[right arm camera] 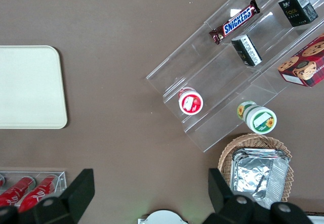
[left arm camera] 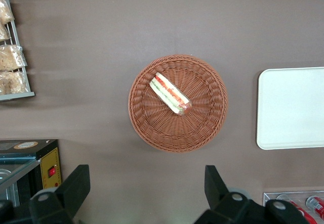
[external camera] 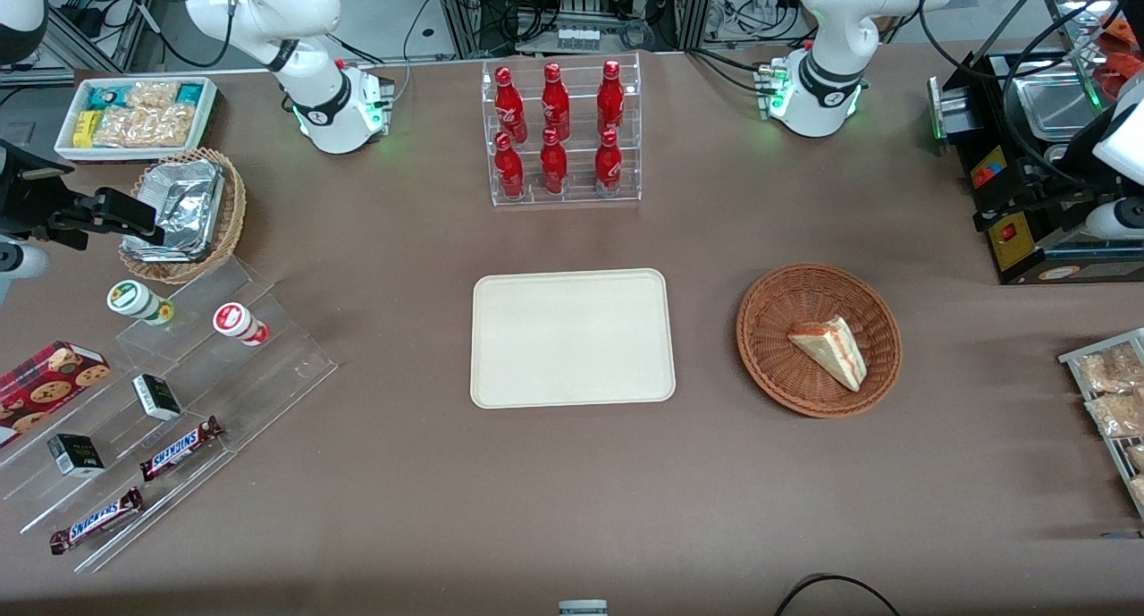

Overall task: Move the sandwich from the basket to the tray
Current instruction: 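Move the left gripper down over the sandwich in the wicker basket, then lower the left gripper and close it on the wrapped sandwich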

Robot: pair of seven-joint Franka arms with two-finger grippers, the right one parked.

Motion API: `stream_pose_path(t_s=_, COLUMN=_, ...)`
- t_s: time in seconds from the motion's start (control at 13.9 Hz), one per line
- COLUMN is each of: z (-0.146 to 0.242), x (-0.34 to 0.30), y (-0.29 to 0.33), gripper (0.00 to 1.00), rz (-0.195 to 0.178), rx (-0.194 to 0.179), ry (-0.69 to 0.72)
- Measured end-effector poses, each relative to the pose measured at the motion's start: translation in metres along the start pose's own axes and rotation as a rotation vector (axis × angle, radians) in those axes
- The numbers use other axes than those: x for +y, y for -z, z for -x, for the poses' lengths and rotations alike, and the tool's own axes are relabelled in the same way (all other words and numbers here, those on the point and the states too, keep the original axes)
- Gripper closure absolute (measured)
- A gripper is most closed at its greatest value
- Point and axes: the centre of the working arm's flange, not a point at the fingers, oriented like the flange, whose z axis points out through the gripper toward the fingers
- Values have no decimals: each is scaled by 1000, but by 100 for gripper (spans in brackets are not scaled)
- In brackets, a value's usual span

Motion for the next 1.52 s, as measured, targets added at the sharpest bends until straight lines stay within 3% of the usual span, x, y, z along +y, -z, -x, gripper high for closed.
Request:
stream_pose_path(t_s=0.22, z=-4, x=0, y=-7, gripper=0, rz=-1, rx=-12, ry=0)
stream_pose_path(t_s=0.51, z=-23, x=-2, y=-53, gripper=0, rz=-19, rx=-76, ry=5)
stream_pose_path(t_s=0.58, z=-30, x=-2, y=-75, gripper=0, rz=-21, rx=-77, ry=24)
stream_pose_path(t_s=0.94, z=-39, x=-2, y=-180, gripper=0, rz=-23, rx=-41, ry=207)
stream_pose_path(t_s=1.15, z=-31, x=2, y=-229, gripper=0, rz=-17, rx=-2, ry=400)
stream_pose_path(t_s=1.52, z=-10, x=41, y=-279, gripper=0, rz=-4, rx=12, ry=670)
